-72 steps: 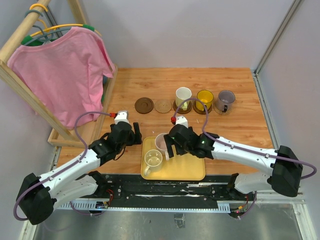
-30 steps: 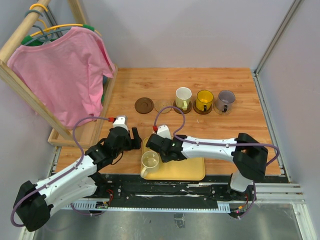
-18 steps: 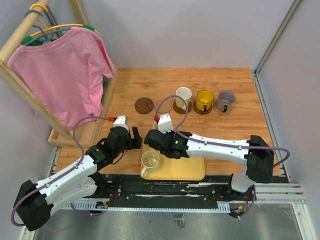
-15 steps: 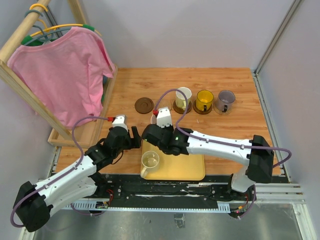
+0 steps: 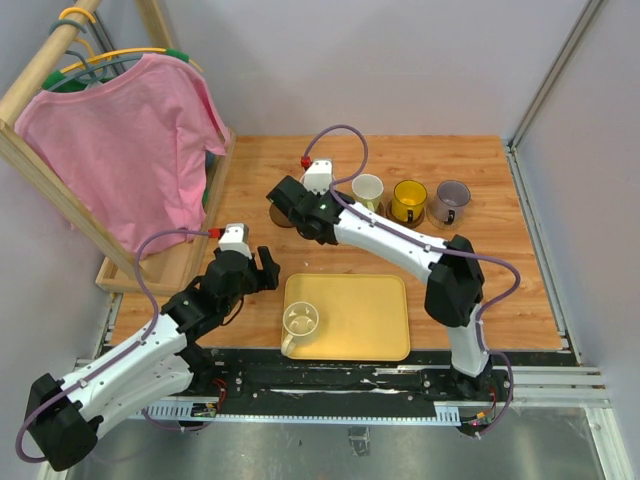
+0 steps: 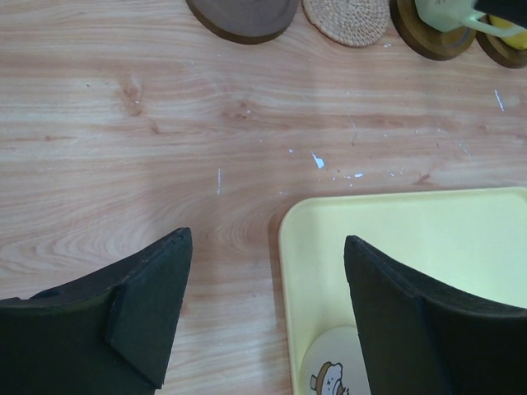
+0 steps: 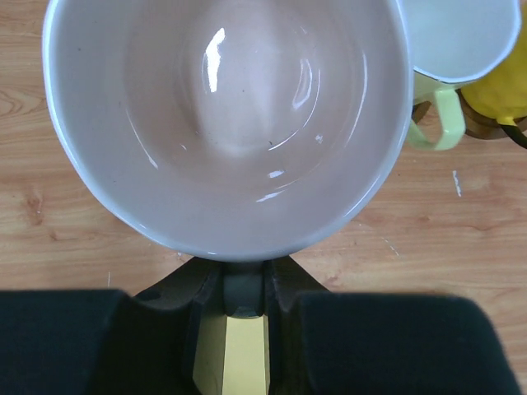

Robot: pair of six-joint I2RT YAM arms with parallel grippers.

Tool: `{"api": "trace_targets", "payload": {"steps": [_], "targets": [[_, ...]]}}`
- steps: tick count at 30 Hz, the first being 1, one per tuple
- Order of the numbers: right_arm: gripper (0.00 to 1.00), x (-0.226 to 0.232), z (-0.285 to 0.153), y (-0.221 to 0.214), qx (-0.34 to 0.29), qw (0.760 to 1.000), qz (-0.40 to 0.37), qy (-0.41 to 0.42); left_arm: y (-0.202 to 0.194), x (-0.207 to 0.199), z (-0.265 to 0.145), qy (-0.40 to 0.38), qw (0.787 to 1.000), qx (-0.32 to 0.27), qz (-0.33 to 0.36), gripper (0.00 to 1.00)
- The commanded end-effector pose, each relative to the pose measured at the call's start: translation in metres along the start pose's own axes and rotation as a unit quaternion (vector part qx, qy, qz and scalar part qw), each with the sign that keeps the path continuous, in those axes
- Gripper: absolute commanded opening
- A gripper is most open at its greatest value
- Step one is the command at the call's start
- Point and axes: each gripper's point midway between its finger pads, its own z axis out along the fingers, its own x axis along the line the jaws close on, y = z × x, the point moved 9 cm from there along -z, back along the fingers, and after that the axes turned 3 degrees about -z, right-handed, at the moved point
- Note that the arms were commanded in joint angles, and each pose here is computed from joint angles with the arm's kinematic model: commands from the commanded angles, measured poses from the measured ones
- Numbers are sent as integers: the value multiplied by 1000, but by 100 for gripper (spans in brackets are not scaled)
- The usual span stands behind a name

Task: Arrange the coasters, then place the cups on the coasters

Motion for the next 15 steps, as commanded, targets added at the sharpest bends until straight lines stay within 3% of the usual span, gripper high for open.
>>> {"api": "trace_targets", "payload": {"steps": [1, 15], "targets": [[1, 1, 11, 25, 4, 1000, 31, -5, 10, -9, -1, -34, 999, -11, 3, 77], [1, -15, 70, 35, 77, 996, 48, 18, -3, -6, 11, -8, 1000, 25, 17, 77]]}}
